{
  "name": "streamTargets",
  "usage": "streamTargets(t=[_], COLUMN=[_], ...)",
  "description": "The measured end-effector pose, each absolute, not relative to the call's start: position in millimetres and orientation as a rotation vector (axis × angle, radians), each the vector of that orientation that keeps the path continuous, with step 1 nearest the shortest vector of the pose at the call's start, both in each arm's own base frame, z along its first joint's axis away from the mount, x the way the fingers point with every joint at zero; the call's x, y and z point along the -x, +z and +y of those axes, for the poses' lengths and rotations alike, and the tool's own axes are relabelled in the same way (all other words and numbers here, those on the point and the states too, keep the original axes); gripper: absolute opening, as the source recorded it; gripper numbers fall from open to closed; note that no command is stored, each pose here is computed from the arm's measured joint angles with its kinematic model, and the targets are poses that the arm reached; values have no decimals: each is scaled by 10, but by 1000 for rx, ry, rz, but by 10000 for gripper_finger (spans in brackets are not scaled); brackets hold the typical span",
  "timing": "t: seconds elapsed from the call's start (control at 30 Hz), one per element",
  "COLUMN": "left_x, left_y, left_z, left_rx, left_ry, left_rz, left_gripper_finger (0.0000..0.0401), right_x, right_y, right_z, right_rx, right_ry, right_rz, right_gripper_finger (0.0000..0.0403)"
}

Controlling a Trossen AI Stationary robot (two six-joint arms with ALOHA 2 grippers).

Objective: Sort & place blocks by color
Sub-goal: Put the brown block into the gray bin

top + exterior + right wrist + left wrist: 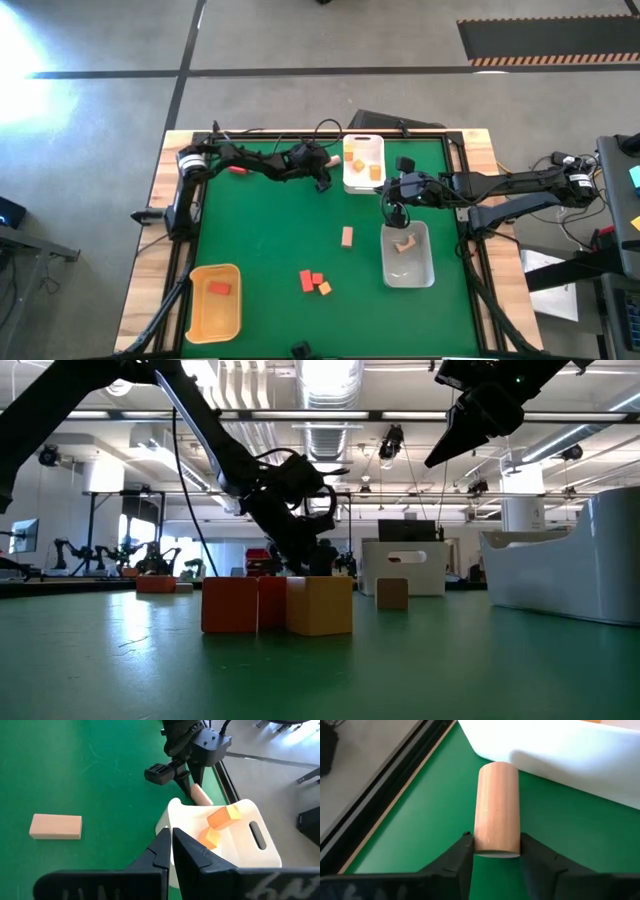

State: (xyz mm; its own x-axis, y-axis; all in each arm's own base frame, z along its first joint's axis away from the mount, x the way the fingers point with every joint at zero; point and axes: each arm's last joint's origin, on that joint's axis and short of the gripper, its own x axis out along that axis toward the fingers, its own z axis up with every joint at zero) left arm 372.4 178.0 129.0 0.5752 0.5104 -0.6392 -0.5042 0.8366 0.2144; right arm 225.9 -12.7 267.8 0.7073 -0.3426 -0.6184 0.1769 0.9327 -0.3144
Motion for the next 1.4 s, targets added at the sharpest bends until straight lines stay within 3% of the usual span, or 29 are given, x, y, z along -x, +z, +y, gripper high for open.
streamTargets(t=[0.2, 0.37, 0.67, 0.83, 0.97, 1.1, 1.4], left_x=[-3679, -3637, -3373, -3093, -2947, -2868, -2858], left_y=[1454, 1804, 2421, 2513, 2456, 2408, 2388], left_z=[1724, 1519, 609, 189, -18, -113, -146], left_rx=[-10, -36, -197, -208, -204, -192, -187], left_ry=[584, 543, 336, 238, 181, 153, 145], left_rz=[762, 724, 436, 230, 92, -17, -64], left_gripper_finger=[110, 110, 115, 116, 117, 117, 118], right_x=[-2265, -2314, -2343, -2251, -2238, -2324, -2701], right_y=[2676, 2667, 2336, 2299, 2289, 2333, 2412], right_z=[-126, -120, -49, -24, -11, -1, 15], right_rx=[204, 158, 200, 208, 213, 184, 184], right_ry=[-302, -293, -142, -123, -85, -55, 1], right_rz=[723, 632, 264, -56, -155, -179, -168], right_gripper_finger=[9, 9, 9, 9, 20, 62, 219])
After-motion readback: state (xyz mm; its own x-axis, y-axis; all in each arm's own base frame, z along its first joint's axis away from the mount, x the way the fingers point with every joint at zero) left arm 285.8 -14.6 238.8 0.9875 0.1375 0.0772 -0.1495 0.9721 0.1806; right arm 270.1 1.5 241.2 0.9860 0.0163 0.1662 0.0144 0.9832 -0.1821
